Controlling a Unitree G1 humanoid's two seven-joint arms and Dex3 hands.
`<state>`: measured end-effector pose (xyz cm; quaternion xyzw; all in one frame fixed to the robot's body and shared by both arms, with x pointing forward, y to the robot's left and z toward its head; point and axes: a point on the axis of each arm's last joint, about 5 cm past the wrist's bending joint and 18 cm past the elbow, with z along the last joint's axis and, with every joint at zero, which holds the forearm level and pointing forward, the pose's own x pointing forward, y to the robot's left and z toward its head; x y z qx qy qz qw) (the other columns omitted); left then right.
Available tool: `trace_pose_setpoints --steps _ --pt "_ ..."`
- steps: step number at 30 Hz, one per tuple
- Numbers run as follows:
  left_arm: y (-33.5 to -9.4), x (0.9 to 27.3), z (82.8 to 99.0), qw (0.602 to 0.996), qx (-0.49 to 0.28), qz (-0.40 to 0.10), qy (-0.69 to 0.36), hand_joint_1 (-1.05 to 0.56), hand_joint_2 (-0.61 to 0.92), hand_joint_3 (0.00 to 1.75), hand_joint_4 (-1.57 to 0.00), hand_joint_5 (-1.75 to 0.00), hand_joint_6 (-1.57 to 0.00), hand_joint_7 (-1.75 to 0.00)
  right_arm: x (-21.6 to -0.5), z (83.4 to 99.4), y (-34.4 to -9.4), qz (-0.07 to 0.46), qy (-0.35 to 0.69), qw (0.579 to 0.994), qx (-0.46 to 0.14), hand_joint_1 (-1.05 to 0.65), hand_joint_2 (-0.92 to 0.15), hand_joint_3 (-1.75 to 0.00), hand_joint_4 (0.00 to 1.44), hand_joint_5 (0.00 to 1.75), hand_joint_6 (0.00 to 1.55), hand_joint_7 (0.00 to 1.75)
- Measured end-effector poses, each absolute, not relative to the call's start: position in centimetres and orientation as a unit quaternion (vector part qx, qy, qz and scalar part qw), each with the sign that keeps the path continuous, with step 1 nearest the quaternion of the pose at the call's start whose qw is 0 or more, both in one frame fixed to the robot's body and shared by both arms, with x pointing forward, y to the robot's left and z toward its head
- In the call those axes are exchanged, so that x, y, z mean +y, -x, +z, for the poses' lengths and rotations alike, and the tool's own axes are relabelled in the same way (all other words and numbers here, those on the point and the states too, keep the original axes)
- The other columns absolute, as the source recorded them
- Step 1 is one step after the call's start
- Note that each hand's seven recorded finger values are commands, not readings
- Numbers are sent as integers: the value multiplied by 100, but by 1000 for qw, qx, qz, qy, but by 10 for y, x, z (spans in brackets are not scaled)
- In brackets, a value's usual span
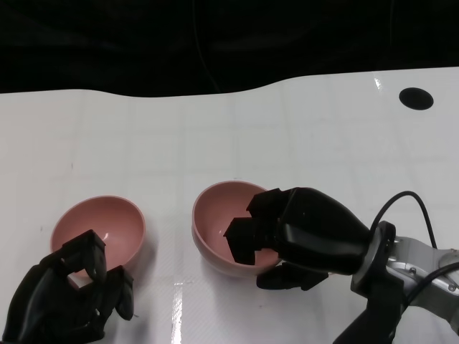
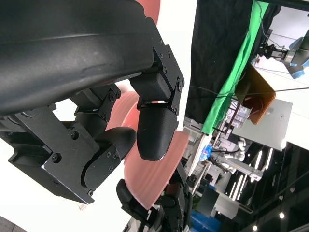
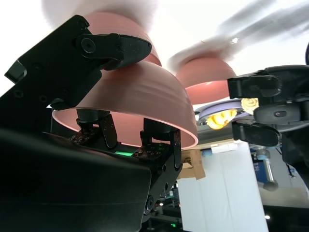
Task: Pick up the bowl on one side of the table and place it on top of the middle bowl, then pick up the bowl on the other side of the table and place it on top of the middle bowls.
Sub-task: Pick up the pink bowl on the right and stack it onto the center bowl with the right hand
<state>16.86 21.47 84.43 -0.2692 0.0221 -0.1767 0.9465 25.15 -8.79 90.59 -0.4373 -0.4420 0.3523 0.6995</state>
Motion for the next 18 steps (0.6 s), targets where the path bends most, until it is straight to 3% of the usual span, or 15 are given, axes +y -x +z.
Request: trace_pose_setpoints --steps 18 --pt "-169 213 843 945 20 -177 275 -2 39 139 -91 -175 -81 -175 -84 902 -267 349 449 695 -440 -10 -61 -72 89 175 64 175"
